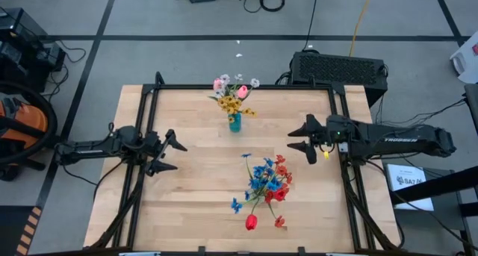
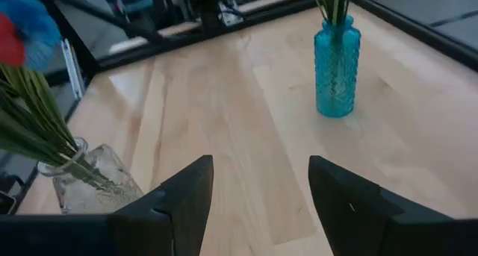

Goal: Sort flowers into vase by color
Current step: Return to Home Position

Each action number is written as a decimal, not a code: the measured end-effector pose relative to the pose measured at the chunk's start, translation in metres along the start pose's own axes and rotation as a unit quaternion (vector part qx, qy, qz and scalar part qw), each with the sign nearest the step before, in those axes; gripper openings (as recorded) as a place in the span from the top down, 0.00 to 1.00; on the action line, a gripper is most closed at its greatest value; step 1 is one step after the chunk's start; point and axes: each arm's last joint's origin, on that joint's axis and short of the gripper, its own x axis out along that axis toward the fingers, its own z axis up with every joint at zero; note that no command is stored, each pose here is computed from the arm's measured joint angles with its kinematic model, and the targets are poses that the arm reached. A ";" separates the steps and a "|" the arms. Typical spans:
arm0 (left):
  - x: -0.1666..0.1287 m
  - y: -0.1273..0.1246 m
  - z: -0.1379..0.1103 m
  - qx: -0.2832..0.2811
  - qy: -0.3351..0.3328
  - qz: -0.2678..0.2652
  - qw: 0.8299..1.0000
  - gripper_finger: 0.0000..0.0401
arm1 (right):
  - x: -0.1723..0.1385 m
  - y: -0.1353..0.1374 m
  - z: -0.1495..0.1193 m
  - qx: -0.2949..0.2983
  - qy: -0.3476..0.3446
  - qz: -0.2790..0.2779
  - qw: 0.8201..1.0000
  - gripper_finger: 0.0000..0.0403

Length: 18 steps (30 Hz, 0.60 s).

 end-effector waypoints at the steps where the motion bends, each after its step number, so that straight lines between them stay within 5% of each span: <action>1: 0.000 0.000 0.000 0.000 0.000 0.000 1.000 0.06 | 0.001 -0.002 -0.010 0.007 -0.011 0.003 1.000 0.47; 9: 0.000 0.000 0.000 0.000 0.000 0.001 1.000 0.06 | -0.008 -0.001 -0.057 0.017 -0.059 0.061 0.996 0.47; 18: 0.000 0.000 0.000 0.000 0.000 0.001 1.000 0.06 | -0.034 0.000 -0.062 -0.037 -0.108 0.061 0.992 0.47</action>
